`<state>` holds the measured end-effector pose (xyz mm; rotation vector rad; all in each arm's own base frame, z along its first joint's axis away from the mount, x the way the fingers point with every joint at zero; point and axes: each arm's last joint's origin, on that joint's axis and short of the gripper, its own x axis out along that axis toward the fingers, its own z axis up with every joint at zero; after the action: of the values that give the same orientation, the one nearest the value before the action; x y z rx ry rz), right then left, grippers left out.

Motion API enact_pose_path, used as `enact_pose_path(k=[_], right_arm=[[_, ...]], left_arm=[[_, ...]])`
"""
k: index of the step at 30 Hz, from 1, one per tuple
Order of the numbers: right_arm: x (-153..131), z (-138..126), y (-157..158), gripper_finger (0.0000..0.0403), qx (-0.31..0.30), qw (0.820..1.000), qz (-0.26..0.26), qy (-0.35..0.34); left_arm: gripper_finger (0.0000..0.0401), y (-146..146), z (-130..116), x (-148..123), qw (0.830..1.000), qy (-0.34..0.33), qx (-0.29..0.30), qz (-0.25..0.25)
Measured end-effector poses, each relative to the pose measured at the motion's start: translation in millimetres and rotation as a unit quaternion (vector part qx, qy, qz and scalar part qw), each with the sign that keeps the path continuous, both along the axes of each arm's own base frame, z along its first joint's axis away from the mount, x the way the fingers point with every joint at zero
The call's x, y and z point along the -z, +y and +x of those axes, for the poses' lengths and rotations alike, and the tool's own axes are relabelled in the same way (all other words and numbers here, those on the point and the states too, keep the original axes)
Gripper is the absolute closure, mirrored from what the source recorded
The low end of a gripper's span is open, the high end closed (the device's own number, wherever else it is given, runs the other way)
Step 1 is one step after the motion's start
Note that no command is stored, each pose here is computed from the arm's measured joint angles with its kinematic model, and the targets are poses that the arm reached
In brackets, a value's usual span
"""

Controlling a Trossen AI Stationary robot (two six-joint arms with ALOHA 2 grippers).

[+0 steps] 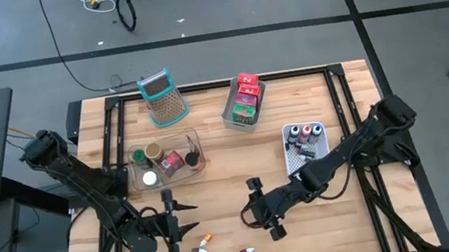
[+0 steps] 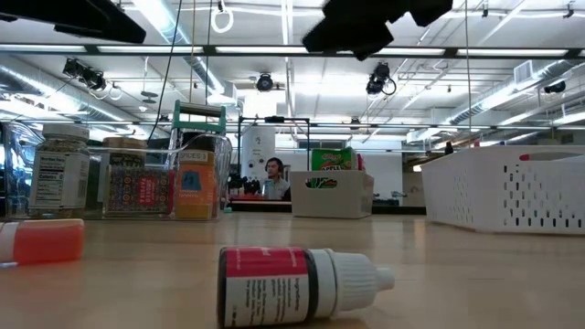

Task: Pick & Place Kitchen Items
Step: Put the red food coloring bottle into the white bin

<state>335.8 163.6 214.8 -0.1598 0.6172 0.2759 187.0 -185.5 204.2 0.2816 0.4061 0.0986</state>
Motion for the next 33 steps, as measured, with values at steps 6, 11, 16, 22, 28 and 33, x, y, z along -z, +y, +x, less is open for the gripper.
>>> enact_pose_path(k=[6, 11, 16, 22, 28, 33], right_arm=[[14.3, 8.6, 16.8, 0.0214, -0.062, 0.997, 0.049, -0.015], [20.6, 7.9, 37.1, 0.0214, -0.087, 0.993, 0.065, -0.043], [26.5, 5.2, 53.1, 0.0214, -0.08, 0.992, 0.074, -0.063], [41.5, 8.2, 69.0, 0.0214, -0.078, 0.988, 0.098, -0.094], [73.7, 7.1, 82.2, 0.0214, -0.06, 0.991, 0.085, -0.08], [104.5, 9.6, 81.6, 0.0214, -0.028, 0.995, 0.08, -0.046]], left_arm=[[0.0173, 3.0, 2.1, 0.8, 1.0, 0.006, -0.001, 0.018], [0.0173, 7.0, 4.9, 1.8, 1.0, 0.011, -0.011, 0.016], [0.0173, 8.7, 6.5, 3.1, 1.0, 0.024, -0.001, 0.011], [0.0173, 8.7, 6.5, 3.2, 1.0, 0.026, 0.0, 0.01], [0.0173, 8.6, 6.6, 3.2, 0.999, 0.028, 0.006, 0.023], [0.0173, 9.6, 7.8, 2.9, 0.998, 0.033, 0.02, 0.059]])
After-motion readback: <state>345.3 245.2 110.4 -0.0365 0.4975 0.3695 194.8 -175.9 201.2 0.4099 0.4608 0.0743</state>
